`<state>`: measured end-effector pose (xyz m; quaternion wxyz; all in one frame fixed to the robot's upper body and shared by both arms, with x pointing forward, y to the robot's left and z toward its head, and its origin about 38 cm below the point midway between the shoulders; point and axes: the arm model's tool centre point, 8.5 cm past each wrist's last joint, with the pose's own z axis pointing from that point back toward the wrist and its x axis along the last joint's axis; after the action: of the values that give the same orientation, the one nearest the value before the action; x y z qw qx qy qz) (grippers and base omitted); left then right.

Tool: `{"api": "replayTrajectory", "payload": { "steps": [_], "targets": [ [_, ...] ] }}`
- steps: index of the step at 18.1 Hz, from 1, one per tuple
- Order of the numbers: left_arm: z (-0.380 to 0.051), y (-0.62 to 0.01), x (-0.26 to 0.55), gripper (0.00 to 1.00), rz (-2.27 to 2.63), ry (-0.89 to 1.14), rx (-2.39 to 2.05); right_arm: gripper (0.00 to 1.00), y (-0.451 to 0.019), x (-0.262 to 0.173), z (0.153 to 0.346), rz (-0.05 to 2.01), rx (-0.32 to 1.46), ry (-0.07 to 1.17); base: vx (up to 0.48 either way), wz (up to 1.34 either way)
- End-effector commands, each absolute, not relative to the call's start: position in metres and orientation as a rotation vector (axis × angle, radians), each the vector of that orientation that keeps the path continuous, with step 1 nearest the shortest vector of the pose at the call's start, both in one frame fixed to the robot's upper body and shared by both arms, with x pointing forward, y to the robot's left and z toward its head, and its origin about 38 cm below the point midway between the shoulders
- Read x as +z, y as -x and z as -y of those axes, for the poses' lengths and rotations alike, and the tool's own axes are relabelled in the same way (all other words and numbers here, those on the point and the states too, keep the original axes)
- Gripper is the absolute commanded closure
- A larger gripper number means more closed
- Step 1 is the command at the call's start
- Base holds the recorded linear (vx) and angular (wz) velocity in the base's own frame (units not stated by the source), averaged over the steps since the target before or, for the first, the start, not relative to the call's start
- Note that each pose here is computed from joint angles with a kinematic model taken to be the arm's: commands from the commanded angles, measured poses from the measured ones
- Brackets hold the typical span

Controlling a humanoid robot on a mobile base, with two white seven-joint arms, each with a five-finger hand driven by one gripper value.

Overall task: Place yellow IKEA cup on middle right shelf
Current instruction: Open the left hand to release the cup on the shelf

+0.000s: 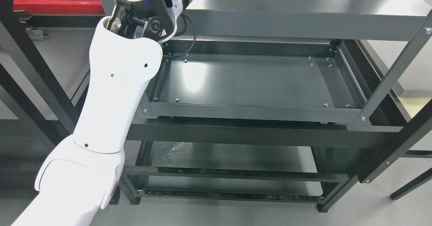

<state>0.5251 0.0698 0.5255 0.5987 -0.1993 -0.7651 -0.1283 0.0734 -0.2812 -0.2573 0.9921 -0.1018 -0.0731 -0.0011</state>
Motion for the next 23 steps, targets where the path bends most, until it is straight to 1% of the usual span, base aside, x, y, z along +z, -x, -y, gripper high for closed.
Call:
{"api": "replayTrajectory", "payload": {
  "steps": [1,3,4,7,8,9,10,14,18,23],
  "targets": [
    [-0.068,-0.548,0.488,0.63,1.644,0.402,-0.342,0.01,-0.064,-0.257,0.291,0.132,-0.008,0.216,0.000,0.00],
    [-0.067,-0.547,0.488,0.54,1.645,0.409,-0.356,0.01,-0.064,-0.257,0.291,0.132,-0.008,0.216,0.000,0.00],
    [-0.065,-0.546,0.488,0.46,1.642,0.418,-0.373,0.01,-0.064,-0.257,0.291,0.132,-0.008,0.216,0.000,0.00],
    [-0.062,-0.544,0.484,0.15,1.596,0.424,-0.434,0.01,-0.064,-0.257,0.291,0.132,-0.008,0.216,0.000,0.00],
    [-0.062,-0.544,0.485,0.08,1.606,0.400,-0.443,0.01,-0.064,-0.257,0.291,0.132,-0.008,0.216,0.000,0.00],
    [-0.063,-0.543,0.487,0.04,1.617,0.381,-0.446,0.01,-0.064,-0.257,0.291,0.132,-0.008,0.216,0.000,0.00],
    [-0.064,-0.542,0.490,0.02,1.630,0.366,-0.447,0.01,-0.064,-0.257,0.291,0.132,-0.008,0.216,0.000,0.00],
    [-0.070,-0.528,0.515,0.01,1.718,0.375,-0.440,0.01,-0.064,-0.257,0.291,0.132,-0.008,0.216,0.000,0.00],
    [-0.078,-0.509,0.544,0.01,1.839,0.329,-0.441,0.01,-0.064,-0.257,0.291,0.132,-0.008,0.216,0.000,0.00],
    [-0.083,-0.478,0.578,0.01,1.939,0.364,-0.457,0.00,-0.064,-0.257,0.291,0.132,-0.008,0.216,0.000,0.00]
  ]
}}
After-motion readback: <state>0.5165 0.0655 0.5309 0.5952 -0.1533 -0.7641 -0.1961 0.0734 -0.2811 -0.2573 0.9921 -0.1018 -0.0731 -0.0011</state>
